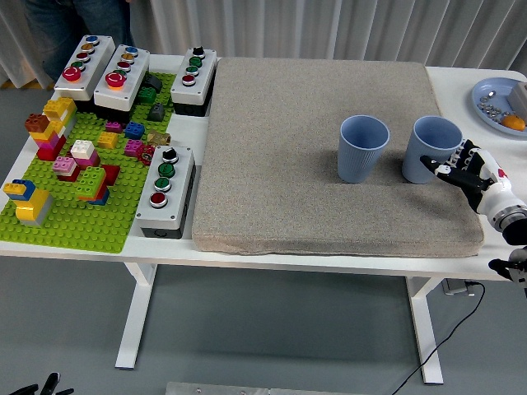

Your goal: Pick cup pour cup place

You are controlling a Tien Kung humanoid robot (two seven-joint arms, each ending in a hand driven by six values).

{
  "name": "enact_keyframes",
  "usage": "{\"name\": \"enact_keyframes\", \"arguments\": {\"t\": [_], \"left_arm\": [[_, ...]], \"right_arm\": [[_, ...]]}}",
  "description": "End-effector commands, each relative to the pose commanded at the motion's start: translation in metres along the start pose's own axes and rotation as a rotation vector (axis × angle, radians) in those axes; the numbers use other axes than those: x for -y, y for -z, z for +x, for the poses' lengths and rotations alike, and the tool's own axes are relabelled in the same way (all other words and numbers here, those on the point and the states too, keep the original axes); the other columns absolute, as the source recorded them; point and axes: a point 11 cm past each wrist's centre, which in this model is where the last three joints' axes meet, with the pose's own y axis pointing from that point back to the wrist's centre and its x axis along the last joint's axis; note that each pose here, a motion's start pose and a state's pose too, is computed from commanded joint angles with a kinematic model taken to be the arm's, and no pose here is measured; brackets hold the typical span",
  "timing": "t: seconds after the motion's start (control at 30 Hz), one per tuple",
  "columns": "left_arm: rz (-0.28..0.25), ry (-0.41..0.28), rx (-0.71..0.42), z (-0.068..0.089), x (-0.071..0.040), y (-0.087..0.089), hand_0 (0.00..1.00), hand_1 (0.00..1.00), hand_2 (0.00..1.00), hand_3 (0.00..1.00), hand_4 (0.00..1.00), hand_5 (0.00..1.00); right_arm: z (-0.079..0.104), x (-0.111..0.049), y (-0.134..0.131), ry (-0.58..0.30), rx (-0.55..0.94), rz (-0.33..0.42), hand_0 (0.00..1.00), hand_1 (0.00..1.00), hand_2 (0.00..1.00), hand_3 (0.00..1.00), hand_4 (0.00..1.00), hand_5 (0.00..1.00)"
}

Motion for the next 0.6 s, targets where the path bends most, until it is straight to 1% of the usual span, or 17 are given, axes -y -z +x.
{"name": "enact_keyframes", "arguments": {"t": [0.1, 0.13, 0.3, 0.33, 0.5, 0.53, 0.6], "left_arm": [[0.002, -0.001, -0.001, 0.0003, 0.0001, 0.0008, 0.716, 0.661, 0.736, 0.658, 0.477, 0.998], [0.002, -0.001, -0.001, 0.0005, 0.0001, 0.0009, 0.716, 0.661, 0.736, 0.658, 0.477, 0.998], [0.003, -0.001, 0.001, 0.001, 0.0001, 0.0013, 0.716, 0.661, 0.736, 0.658, 0.477, 0.998], [0.004, -0.001, 0.001, 0.0011, 0.0001, 0.0015, 0.716, 0.661, 0.736, 0.658, 0.477, 0.998], [0.006, -0.002, 0.002, 0.0018, 0.0002, 0.0025, 0.716, 0.661, 0.736, 0.658, 0.477, 0.998], [0.006, -0.003, 0.002, 0.0019, 0.0002, 0.0027, 0.716, 0.662, 0.736, 0.658, 0.477, 0.998], [0.007, -0.003, 0.002, 0.0023, 0.0002, 0.0033, 0.716, 0.662, 0.736, 0.658, 0.477, 0.998]], "right_arm": [[-0.0001, -0.0003, 0.0001, -0.001, 0.001, 0.003, 0.918, 0.784, 0.717, 0.781, 0.827, 0.346], [-0.0001, -0.0004, -0.0001, -0.002, 0.001, 0.002, 0.914, 0.754, 0.653, 0.733, 0.823, 0.334], [-0.0009, -0.0005, -0.0008, 0.001, 0.001, 0.0, 0.914, 0.754, 0.653, 0.733, 0.823, 0.334], [-0.0011, -0.0006, -0.0011, 0.002, 0.002, -0.001, 0.9, 0.694, 0.582, 0.677, 0.825, 0.337], [-0.0023, -0.0009, -0.0027, 0.005, 0.002, -0.005, 0.9, 0.694, 0.582, 0.677, 0.825, 0.337], [-0.0025, -0.0009, -0.0029, 0.006, 0.002, -0.005, 0.891, 0.672, 0.55, 0.66, 0.82, 0.329], [-0.0029, -0.0011, -0.0034, 0.007, 0.001, -0.007, 0.891, 0.672, 0.55, 0.66, 0.82, 0.329]]}}
